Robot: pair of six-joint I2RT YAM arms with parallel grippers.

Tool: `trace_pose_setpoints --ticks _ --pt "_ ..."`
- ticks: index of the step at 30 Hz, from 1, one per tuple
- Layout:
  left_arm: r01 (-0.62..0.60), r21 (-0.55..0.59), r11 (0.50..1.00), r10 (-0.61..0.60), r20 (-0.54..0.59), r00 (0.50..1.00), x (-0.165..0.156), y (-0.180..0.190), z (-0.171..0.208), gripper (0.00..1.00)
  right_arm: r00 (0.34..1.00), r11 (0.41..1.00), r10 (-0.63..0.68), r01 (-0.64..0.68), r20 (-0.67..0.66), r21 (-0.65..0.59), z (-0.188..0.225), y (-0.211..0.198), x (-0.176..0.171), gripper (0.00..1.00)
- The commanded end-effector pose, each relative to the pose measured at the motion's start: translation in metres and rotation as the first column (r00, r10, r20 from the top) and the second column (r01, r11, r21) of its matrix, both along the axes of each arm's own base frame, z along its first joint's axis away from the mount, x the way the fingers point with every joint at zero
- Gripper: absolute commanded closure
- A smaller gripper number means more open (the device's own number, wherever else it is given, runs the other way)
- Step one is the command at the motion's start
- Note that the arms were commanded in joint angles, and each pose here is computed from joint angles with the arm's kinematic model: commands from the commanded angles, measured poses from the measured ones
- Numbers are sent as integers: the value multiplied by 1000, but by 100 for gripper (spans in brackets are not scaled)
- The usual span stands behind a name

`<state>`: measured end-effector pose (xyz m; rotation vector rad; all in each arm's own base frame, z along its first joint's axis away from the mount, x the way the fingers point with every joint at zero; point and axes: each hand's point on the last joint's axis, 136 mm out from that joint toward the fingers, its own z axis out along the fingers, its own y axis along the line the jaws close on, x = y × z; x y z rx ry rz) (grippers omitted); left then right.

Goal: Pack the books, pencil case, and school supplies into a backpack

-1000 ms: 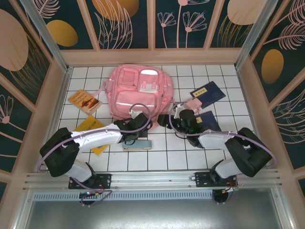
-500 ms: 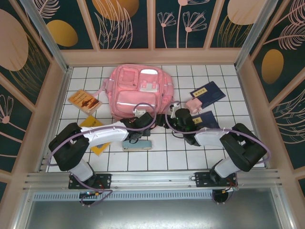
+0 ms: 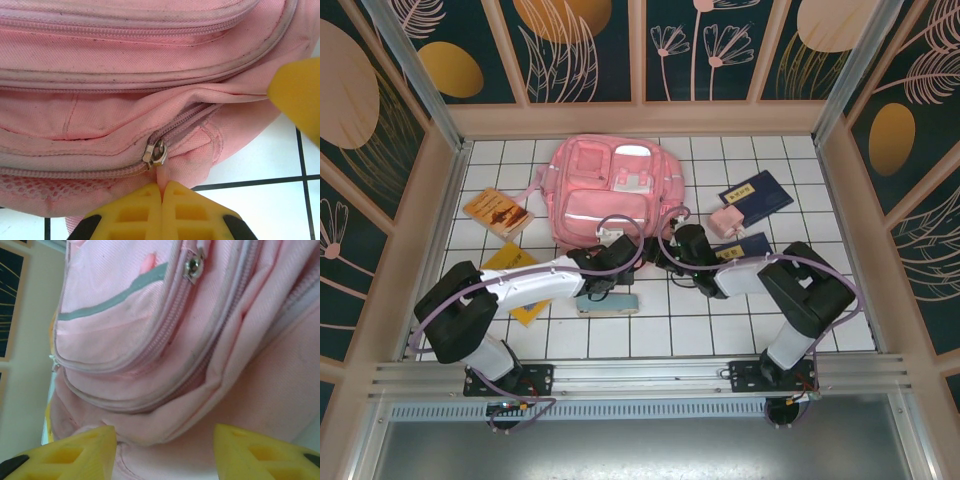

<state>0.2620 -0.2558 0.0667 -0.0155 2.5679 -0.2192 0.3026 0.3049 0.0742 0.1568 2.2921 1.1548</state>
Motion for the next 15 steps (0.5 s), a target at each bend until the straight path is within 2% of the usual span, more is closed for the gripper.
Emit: trace_pose_setpoints --ticks 1,7,9,11,15 --pt "0 -22 1000 1 17 1000 0 1 6 100 1000 997 -29 28 13 70 18 10 12 47" --pt "3 -28 1000 -2 28 1000 0 2 9 100 998 995 -47 51 -43 83 6 11 22 57" --pt "4 -21 1000 -3 29 1000 -1 3 8 100 998 995 -44 48 -47 91 6 12 23 68" --pt "3 -9 1000 -2 34 999 0 5 9 100 998 994 -36 40 -45 100 10 14 26 98" --pt "-18 44 999 16 61 998 3 16 13 100 998 995 -66 66 4 78 28 3 34 100"
